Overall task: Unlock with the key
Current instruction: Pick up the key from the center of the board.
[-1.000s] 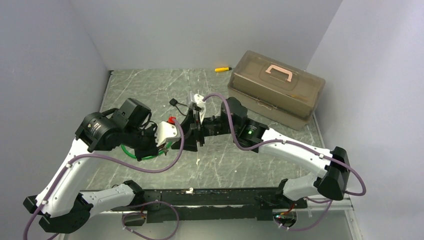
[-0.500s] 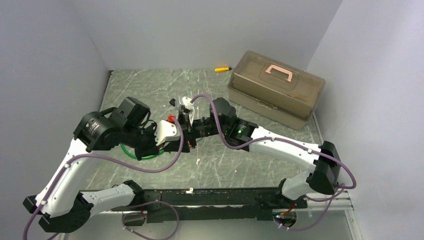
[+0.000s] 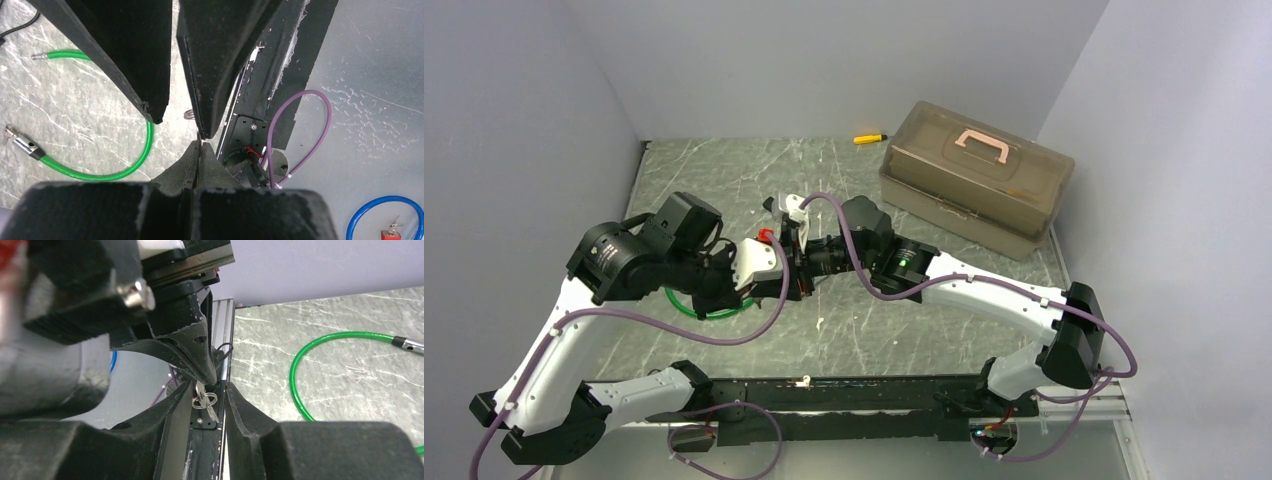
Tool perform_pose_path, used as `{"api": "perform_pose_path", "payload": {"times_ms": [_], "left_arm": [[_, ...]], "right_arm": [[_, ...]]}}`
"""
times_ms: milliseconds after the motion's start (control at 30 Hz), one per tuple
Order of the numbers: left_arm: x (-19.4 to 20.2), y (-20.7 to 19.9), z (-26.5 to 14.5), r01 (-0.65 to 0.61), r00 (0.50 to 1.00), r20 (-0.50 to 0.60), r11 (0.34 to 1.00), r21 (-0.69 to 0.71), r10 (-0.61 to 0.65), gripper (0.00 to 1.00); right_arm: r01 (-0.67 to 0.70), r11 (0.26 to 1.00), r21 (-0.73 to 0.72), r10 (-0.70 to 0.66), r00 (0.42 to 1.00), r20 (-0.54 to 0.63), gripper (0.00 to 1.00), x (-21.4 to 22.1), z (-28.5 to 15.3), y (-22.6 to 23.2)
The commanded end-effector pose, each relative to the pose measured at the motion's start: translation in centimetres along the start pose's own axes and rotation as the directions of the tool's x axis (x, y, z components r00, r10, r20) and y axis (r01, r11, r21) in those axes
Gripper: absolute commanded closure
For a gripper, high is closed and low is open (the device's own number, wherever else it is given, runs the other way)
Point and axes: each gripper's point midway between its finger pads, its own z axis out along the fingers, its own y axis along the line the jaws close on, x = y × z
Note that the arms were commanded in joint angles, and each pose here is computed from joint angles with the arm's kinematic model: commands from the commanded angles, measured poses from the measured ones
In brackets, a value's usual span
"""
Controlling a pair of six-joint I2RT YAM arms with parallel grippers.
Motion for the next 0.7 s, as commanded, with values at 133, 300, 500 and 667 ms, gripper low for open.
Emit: {"api": "perform_pose_path", "payload": {"times_ms": [133,300,500,667], "left_arm": [[-1.1,-0.1,-0.4,-0.002,0.999,0.040,1.000,0.006,0.002,1.00],[-1.3,0.1,-0.6,-0.005,0.999,0.043,1.000,-0.005,0.005,1.00],[-2.2,0.4,-1.8,-0.031,0.996,0.084,0.999,-0.044,0.034,1.00],[-2.8,-0.1,-2.2,-0.033,0.992,0.120,0.999,-0.025,0.036,1.00]], "right_arm": [[0.055,0.998,-0.006,-0.055,0.998,0.029,0.87,-1.7,0.7,0.2],[0.056,0.998,-0.011,-0.056,0.998,0.032,1.00,-1.5,0.5,0.3],[0.031,0.999,-0.009,-0.031,0.999,0.026,1.00,-0.6,0.0,0.6],[0.012,1.000,0.001,-0.012,0.998,0.066,1.00,-0.8,-0.5,0.9]]}}
